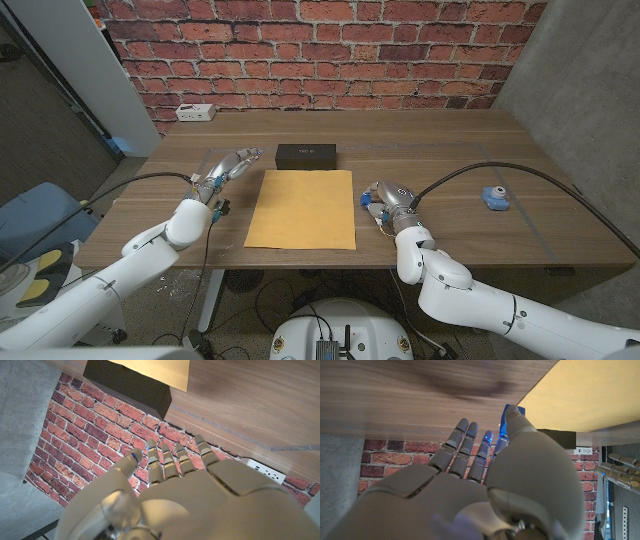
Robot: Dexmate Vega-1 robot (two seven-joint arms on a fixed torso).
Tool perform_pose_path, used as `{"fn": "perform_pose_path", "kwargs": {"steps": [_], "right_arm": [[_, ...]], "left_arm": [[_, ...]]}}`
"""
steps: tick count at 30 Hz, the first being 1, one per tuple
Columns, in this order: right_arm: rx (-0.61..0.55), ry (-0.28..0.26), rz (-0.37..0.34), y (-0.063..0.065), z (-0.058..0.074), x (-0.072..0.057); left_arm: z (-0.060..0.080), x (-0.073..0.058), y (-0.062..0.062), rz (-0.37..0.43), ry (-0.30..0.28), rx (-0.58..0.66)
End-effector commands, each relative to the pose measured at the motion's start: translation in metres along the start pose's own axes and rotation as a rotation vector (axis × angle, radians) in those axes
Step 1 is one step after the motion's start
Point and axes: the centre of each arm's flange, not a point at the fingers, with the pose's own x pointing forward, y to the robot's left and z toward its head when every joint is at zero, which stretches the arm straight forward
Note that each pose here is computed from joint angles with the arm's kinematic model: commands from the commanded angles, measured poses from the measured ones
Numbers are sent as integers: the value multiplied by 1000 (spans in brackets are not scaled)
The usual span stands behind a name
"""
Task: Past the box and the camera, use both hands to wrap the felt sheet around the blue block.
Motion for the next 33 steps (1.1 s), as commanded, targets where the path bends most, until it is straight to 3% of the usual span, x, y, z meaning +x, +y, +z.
{"fn": "perform_pose_path", "kwargs": {"steps": [1,7,22,33], "right_arm": [[18,-118,-47,-12,22,1],[16,-162,-40,-15,32,2],[15,-295,-14,-14,63,-12],[1,-421,26,-7,88,-3]], "left_arm": [[-10,-9,-7,14,22,-36],[-13,-12,-7,24,22,-45],[-12,-13,-7,21,6,-63],[-14,-16,-7,24,2,-71]]}}
